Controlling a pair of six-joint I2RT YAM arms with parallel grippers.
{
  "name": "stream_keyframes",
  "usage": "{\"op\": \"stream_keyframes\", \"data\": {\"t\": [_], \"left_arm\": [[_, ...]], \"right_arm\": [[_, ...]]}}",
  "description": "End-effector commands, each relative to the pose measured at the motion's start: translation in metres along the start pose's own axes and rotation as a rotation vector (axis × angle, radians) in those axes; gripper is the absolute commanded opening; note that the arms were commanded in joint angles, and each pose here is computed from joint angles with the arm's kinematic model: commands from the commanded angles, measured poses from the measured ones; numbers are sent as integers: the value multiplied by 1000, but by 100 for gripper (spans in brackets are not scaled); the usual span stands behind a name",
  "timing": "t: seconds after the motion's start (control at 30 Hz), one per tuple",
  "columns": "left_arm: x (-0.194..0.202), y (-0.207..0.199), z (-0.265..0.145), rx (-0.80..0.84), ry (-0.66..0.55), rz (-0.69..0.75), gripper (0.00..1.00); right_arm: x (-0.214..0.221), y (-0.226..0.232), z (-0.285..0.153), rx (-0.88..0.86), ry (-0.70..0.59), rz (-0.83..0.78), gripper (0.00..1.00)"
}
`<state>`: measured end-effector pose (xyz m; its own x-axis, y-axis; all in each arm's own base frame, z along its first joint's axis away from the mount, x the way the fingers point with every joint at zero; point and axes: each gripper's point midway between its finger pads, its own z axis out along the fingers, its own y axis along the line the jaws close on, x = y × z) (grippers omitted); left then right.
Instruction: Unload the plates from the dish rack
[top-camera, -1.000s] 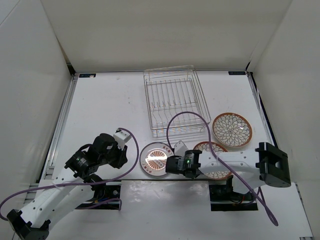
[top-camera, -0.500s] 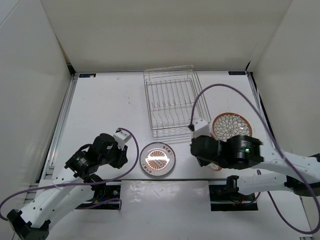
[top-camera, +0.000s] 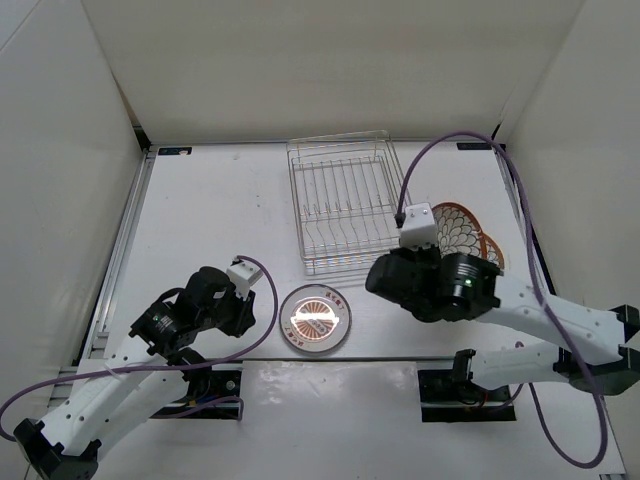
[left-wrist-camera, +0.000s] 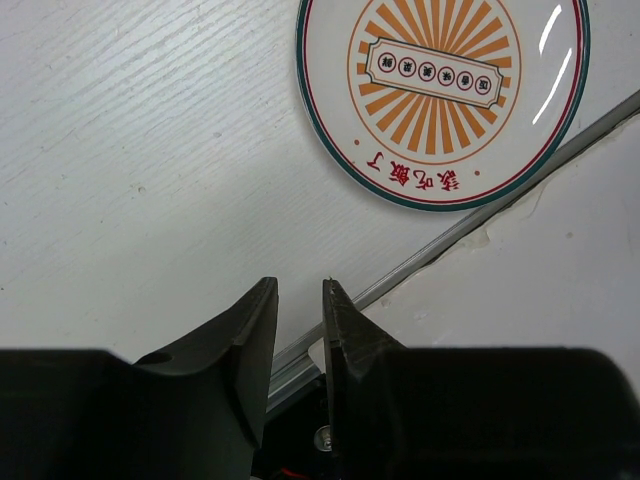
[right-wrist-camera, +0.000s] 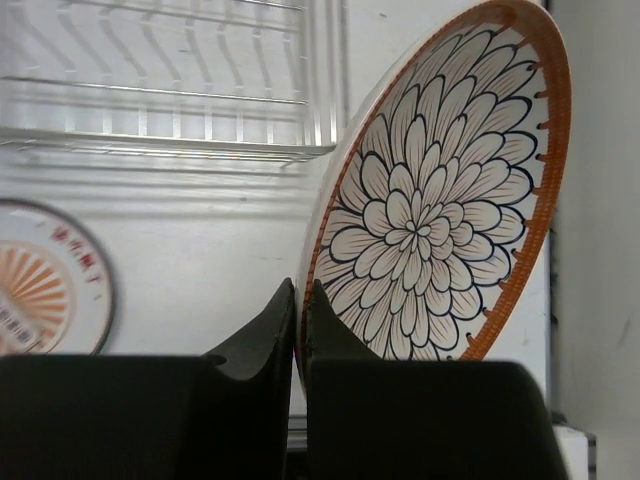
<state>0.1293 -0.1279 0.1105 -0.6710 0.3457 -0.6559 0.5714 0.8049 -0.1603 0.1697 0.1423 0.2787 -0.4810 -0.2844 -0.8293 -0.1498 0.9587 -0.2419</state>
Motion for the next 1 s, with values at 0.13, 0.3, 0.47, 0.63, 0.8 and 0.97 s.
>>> {"op": "stream_keyframes", "data": {"t": [0.13, 0.3, 0.47, 0.63, 0.8, 0.97], "left_arm": [[-1, -2, -1, 10, -5, -8, 36], [-1, -3, -1, 15, -8, -9, 36], [-1, -3, -2, 14, -11, -10, 36], [-1, -3, -2, 17, -10, -8, 36], [-2, -4, -1, 20, -10, -8, 38], [-1, -3, -2, 20, -8, -7, 38]], "right_arm": [[24, -67, 40, 232, 72, -254, 0], [49, -64, 77, 214, 199, -207, 0], [66, -59, 110, 166, 318, -155, 0], [76, -57, 147, 159, 382, -134, 0], [96, -57, 175, 171, 462, -120, 0], [98, -71, 186, 248, 488, -138, 0]]}}
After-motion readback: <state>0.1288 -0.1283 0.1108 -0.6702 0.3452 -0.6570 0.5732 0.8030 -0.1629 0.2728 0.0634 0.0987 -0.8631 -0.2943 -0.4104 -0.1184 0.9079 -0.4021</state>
